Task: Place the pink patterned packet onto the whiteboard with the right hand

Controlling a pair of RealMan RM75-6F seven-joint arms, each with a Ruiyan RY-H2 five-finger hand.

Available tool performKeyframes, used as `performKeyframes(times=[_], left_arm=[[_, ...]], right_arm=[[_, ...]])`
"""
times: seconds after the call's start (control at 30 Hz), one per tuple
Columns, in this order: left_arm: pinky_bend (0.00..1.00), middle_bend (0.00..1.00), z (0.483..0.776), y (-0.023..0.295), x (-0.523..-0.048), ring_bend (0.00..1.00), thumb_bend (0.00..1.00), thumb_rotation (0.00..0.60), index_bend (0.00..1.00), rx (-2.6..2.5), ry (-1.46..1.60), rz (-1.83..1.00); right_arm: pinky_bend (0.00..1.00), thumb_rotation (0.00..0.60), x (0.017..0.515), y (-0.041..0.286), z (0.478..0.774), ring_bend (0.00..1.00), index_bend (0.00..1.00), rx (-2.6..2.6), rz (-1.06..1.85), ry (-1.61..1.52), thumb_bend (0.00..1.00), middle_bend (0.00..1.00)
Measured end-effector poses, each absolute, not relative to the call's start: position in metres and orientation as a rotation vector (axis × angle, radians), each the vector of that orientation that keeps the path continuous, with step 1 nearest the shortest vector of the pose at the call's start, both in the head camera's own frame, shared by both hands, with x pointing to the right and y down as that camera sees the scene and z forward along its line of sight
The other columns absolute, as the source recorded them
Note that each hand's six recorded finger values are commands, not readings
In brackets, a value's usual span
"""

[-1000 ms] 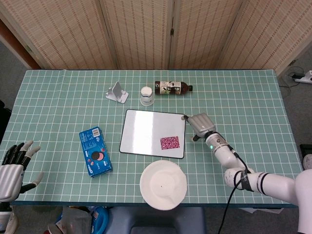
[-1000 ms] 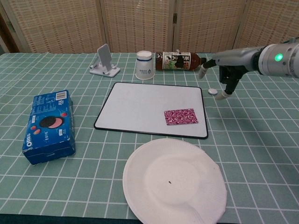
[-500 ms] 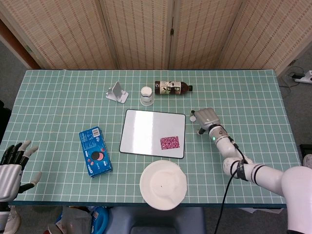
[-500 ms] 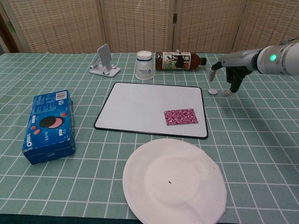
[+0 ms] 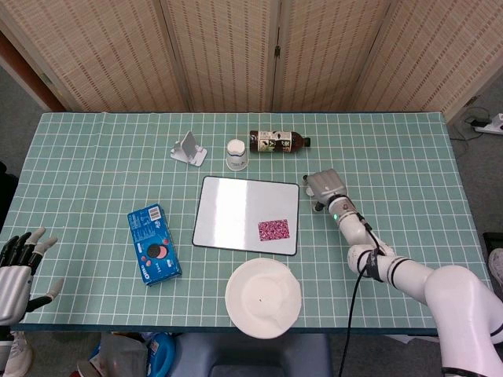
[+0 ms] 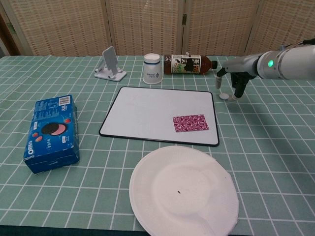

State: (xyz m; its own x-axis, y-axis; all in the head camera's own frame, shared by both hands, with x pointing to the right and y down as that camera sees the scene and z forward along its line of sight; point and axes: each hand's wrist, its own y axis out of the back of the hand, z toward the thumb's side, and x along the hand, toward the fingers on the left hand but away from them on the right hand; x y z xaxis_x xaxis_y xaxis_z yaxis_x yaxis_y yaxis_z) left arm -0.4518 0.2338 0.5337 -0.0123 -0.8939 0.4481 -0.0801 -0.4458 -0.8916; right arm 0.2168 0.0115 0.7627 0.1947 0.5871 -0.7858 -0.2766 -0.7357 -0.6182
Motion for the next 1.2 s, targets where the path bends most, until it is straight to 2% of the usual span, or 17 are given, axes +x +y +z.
performKeyframes(times=[0.73, 1.2], left_arm=[[0.0, 0.07, 0.54, 0.234, -0.455, 0.04, 0.29, 0.6, 0.16, -1.591, 1.024, -1.554], [0.0, 0.07, 0.542, 0.235, -0.456, 0.04, 0.29, 0.6, 0.16, -1.594, 1.025, -1.559]], right_arm=[[0.99, 0.6, 0.218, 0.001, 0.782, 1.0, 0.32, -1.752, 1.67, -0.257, 0.29, 0.94], [0.99, 0.6, 0.215, 0.006, 0.787, 1.0, 0.36, -1.755, 1.664, -0.23, 0.29, 0.94]])
